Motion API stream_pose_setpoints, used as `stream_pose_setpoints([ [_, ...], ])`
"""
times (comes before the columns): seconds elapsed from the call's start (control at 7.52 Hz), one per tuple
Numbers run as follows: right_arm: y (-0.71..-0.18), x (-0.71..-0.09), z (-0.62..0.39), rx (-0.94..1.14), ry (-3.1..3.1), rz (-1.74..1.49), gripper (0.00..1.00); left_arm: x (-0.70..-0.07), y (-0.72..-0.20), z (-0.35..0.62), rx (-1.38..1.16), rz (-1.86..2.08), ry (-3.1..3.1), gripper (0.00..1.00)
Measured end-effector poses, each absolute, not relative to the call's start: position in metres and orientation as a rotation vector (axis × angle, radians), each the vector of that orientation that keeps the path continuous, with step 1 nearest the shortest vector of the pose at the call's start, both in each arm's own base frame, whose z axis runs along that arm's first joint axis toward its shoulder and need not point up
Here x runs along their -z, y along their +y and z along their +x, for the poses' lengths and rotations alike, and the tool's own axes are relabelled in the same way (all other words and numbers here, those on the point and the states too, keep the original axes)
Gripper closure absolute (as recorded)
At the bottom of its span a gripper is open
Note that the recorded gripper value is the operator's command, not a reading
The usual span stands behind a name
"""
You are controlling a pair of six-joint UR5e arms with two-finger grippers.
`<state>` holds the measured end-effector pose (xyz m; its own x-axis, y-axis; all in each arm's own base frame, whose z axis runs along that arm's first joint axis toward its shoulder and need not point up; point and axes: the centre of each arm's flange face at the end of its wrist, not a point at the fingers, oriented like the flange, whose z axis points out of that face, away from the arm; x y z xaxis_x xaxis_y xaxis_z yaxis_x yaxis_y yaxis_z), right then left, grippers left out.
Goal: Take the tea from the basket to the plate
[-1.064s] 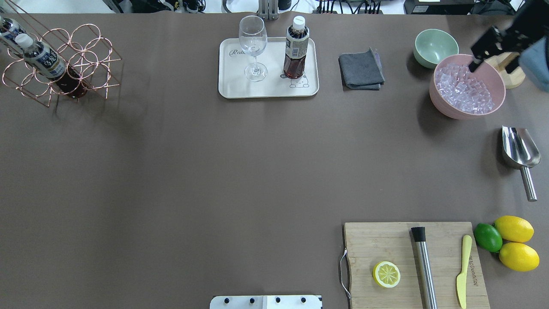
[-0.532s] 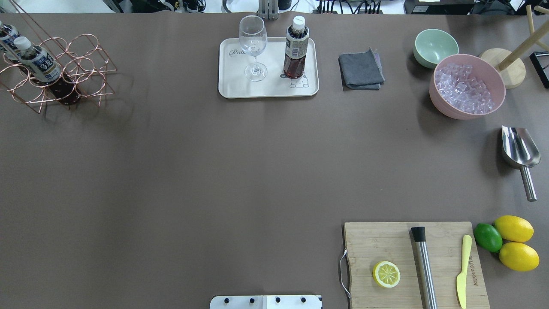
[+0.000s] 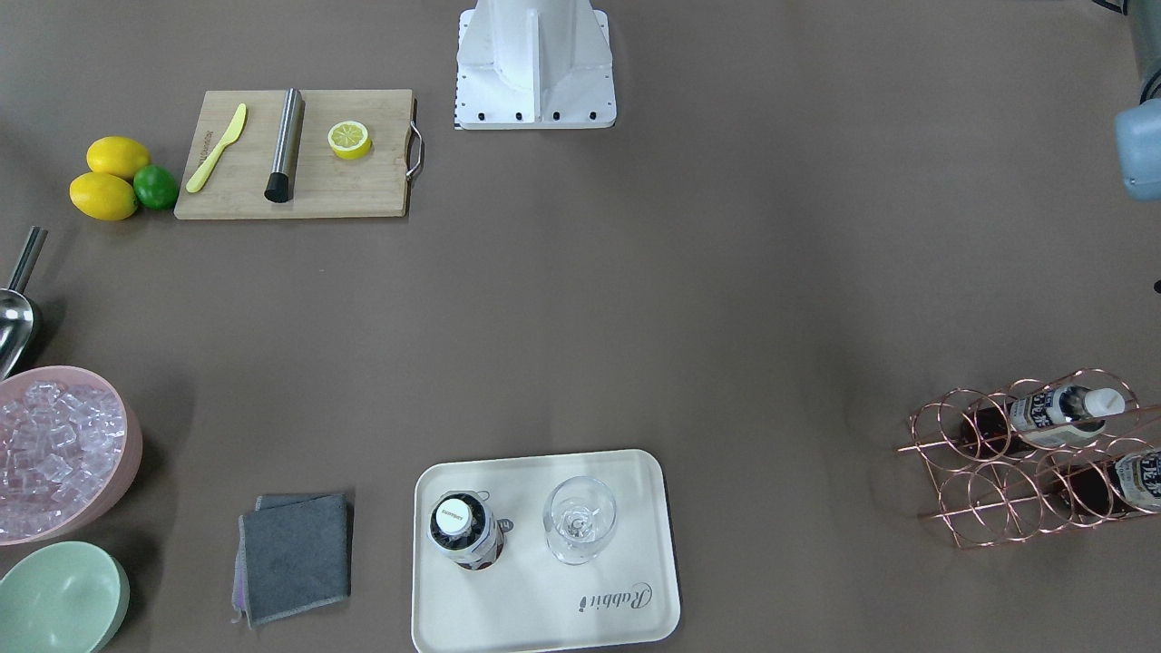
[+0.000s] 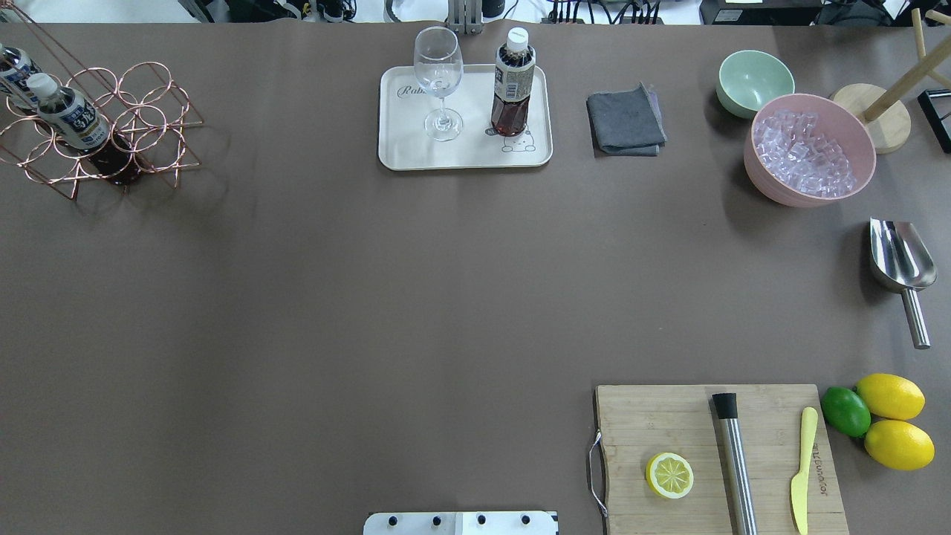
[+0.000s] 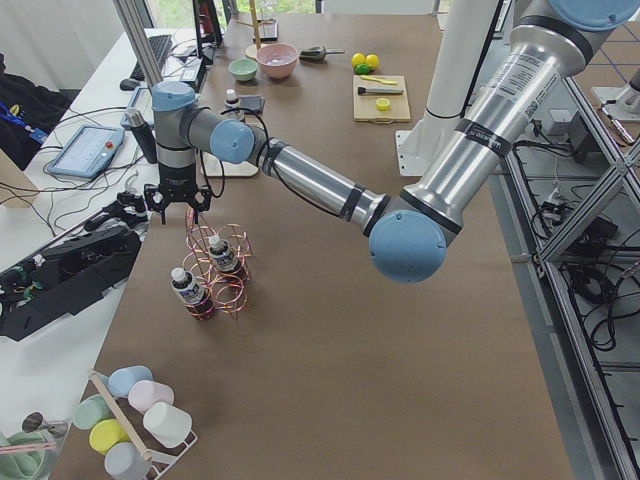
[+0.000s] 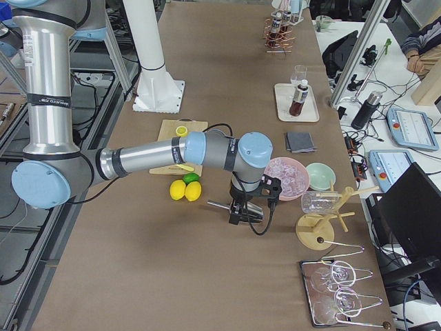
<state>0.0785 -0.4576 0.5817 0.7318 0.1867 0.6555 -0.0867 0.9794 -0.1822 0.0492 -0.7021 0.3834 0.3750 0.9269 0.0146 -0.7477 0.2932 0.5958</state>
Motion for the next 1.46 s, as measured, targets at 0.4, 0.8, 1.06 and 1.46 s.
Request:
stream_pose_setpoints([
  [0.4, -0.446, -0.562, 0.094, -0.175, -0.76, -0.094, 0.0, -0.397, -0.674, 0.049, -1.099, 0.572, 0.442, 0.02],
  [0.8, -0.442, -0.544, 0.093, -0.162, -0.746, -0.063, 0.0, -0.41, -0.659, 0.038, -1.048, 0.58, 0.574, 0.02],
  [1.06, -0.423, -0.545, 0.122, -0.235, -0.769, -0.042, 0.0, -0.366, -0.671, 0.019, -1.017, 0.648, 0.556, 0.02],
  [1.46, -0.4, -0.554, 0.146, -0.309, -0.812, -0.039, 0.0, -0.329, -0.659, -0.024, -0.885, 0.699, 0.542, 0.02],
])
